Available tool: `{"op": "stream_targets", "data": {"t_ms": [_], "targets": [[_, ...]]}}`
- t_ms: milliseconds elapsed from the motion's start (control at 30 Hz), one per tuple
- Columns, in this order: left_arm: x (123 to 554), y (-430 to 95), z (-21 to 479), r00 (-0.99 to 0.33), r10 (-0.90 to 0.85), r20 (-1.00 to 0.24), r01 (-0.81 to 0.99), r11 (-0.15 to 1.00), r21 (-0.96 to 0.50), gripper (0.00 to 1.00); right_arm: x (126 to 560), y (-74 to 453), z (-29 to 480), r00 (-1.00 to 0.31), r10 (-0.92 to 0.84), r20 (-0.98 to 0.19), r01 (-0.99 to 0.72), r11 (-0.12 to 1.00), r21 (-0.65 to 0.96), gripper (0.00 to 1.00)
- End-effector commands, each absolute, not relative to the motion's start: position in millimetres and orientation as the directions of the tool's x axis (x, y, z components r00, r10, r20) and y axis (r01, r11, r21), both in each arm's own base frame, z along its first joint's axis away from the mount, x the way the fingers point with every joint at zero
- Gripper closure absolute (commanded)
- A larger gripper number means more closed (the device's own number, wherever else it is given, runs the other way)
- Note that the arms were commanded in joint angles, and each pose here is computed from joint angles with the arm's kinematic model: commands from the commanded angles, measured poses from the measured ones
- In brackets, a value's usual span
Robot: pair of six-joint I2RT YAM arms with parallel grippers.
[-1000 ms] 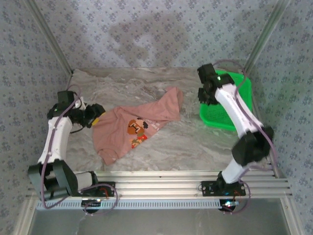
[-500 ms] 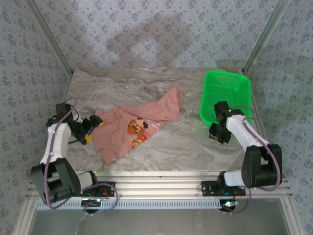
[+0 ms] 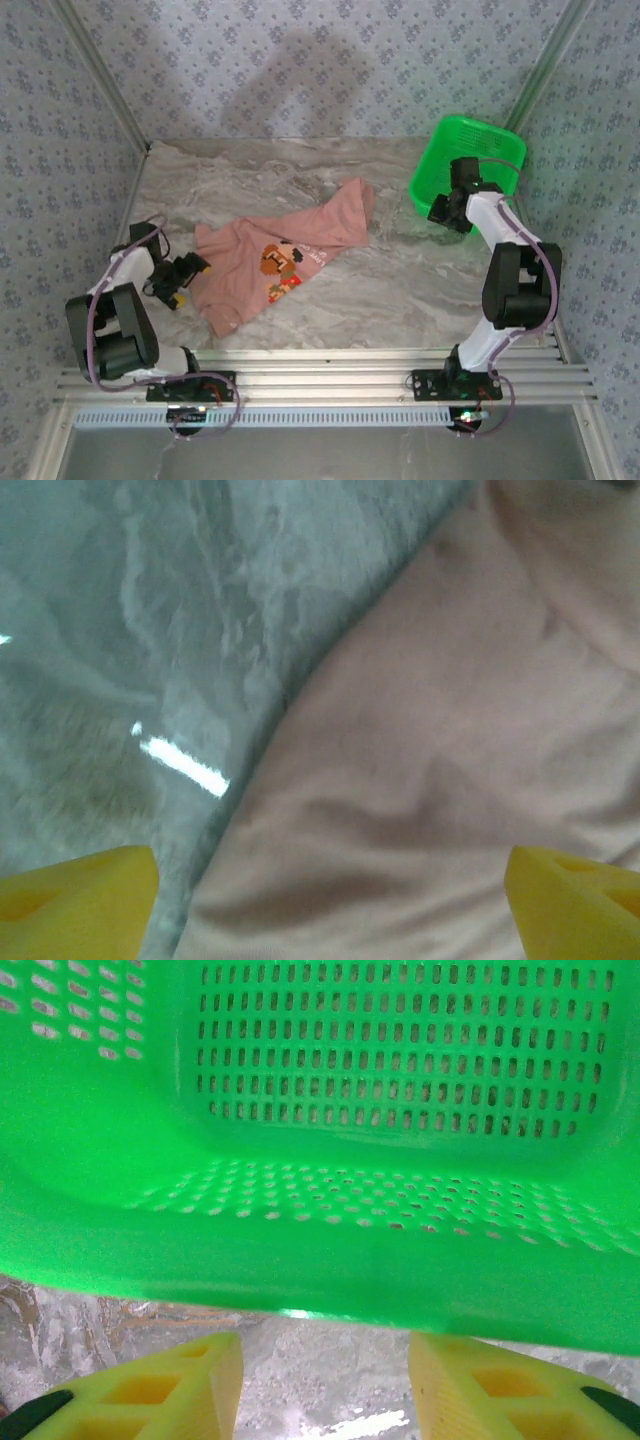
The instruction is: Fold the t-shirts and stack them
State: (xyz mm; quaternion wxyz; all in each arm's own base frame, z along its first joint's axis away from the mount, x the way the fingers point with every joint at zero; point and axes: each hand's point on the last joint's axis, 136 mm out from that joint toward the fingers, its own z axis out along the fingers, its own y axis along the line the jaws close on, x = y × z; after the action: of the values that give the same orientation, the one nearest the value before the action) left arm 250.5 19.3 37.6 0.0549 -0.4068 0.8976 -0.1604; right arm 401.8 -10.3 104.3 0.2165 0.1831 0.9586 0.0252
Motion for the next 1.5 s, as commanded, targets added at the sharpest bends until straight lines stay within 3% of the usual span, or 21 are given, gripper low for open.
{"op": "stream_targets", "data": {"t_ms": [0,133,333,433,600,767,933,1467], "targets": [[277.8,16.2,41.1,-0.638,-0.77,-0.006,-0.688,0.573,-0.446,0.12,400.7,39.3,122.8,-0.871,0.252,-0.421,0.169,0.96,0.224,0.47],[295.1,1.1,34.6,-0.663,-0.748,0.039,-0.648,0.546,-0.531,0.23,375.1,135.3,128.2,-0.896,0.143,-0.421,-0.043,0.914,0.403,0.38],[310.8,-18.3,39.6,-0.748,-0.663,0.03,-0.562,0.608,-0.561,0.77,371.1,204.3,94.3,-0.944,0.108,-0.312,-0.04,0.901,0.432,0.37],[318.6,-21.8,51.9,-0.769,-0.64,0.003,-0.52,0.622,-0.586,0.86,378.8,220.4,68.5,-0.961,0.101,-0.256,-0.019,0.903,0.429,0.38],[320.5,-21.2,77.6,-0.785,-0.617,-0.051,-0.472,0.65,-0.596,0.89,373.2,221.3,44.3,-0.981,0.119,-0.152,0.058,0.933,0.356,0.45],[316.8,-22.0,94.7,-0.79,-0.606,-0.095,-0.438,0.665,-0.605,0.89,363.1,202.3,56.1,-0.966,0.195,-0.167,0.134,0.937,0.321,0.45],[316.8,-22.2,97.7,-0.791,-0.603,-0.106,-0.427,0.667,-0.61,0.89,351.0,196.8,41.7,-0.97,0.225,-0.093,0.192,0.943,0.273,0.45],[305.1,-24.1,92.9,-0.787,-0.606,-0.11,-0.429,0.667,-0.609,0.89,360.9,188.4,15.5,-0.809,0.588,-0.018,0.535,0.748,0.392,0.47]]}}
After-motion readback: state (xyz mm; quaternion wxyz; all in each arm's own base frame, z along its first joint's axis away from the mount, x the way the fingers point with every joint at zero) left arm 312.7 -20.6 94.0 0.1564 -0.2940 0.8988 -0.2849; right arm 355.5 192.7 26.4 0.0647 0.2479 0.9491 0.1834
